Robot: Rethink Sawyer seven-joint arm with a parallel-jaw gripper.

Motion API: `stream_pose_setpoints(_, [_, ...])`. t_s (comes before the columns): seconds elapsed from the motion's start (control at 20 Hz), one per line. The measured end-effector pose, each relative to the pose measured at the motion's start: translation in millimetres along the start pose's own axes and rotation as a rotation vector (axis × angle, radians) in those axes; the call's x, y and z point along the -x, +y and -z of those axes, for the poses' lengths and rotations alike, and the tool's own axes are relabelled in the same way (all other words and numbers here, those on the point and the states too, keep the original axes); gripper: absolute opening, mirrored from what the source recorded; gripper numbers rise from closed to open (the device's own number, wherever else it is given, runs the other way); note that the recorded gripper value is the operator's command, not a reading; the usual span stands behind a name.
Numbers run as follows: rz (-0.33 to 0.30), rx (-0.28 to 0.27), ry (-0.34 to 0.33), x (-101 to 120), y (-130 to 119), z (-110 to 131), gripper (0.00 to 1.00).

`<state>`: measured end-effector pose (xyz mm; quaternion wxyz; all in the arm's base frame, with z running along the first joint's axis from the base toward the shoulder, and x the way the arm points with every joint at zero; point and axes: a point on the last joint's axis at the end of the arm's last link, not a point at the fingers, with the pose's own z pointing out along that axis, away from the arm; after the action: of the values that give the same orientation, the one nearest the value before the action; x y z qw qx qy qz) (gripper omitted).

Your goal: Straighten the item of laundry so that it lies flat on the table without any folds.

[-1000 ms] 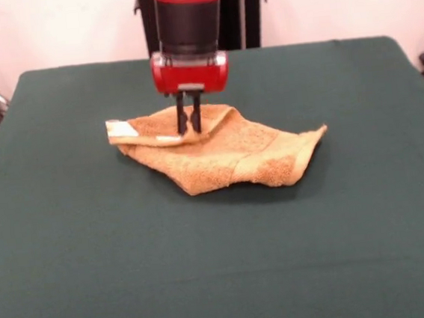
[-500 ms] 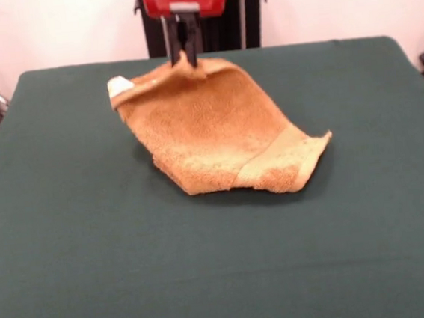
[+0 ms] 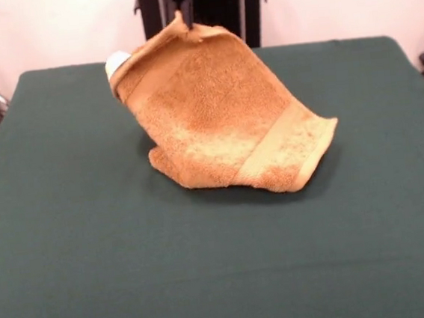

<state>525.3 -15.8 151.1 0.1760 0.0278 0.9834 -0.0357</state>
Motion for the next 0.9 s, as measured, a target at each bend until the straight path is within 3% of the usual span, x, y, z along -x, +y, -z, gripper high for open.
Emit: stream_pose_setpoints(0.9, [0.020,0.021,0.048,-26,25,3,1.00])
